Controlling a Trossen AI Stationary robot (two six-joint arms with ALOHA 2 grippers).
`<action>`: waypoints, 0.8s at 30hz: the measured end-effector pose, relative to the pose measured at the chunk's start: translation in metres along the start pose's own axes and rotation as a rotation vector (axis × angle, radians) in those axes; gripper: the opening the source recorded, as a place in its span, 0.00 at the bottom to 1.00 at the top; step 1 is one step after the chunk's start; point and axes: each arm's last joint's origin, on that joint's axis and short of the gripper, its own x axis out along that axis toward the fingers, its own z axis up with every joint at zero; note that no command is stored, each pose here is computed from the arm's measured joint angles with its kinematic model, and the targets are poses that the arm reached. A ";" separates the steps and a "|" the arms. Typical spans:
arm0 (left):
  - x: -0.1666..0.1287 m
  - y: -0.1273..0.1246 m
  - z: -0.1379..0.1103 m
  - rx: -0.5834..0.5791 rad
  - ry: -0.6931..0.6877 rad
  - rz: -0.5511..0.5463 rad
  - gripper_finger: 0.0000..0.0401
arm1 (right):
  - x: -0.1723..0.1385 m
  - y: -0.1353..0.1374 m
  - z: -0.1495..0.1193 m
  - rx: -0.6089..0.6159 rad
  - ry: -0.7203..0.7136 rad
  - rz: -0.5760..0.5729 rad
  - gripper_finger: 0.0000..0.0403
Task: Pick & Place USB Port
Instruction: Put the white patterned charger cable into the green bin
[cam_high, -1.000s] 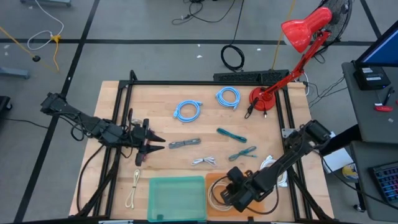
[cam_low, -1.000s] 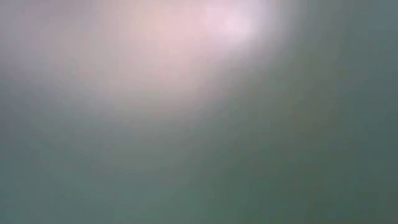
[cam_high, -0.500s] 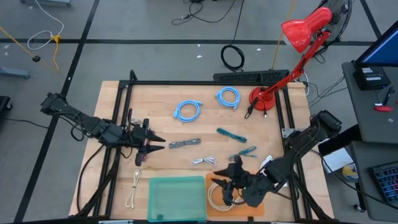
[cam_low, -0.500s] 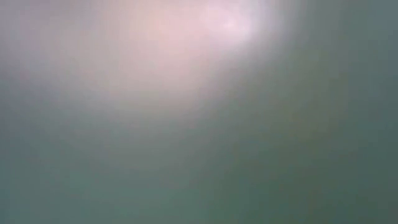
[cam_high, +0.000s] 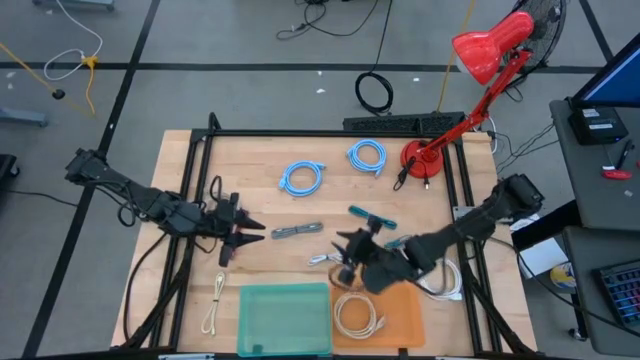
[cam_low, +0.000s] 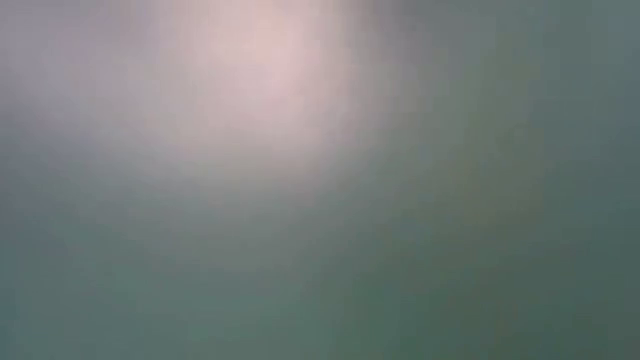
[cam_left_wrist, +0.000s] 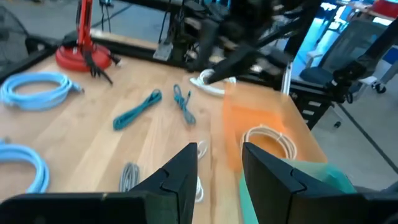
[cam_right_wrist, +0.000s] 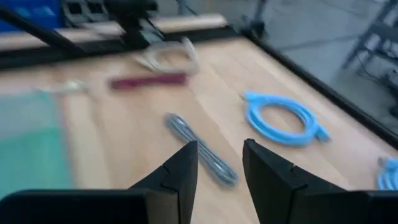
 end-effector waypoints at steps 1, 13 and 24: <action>0.001 0.000 -0.001 -0.012 0.012 0.003 0.32 | 0.008 -0.006 -0.004 0.002 0.015 -0.005 0.30; 0.024 -0.013 -0.016 -0.059 0.066 0.030 0.32 | 0.097 -0.077 -0.019 -0.057 0.085 0.330 0.30; 0.022 -0.019 -0.021 -0.078 0.087 0.016 0.32 | 0.158 -0.049 -0.006 -0.359 0.115 0.461 0.41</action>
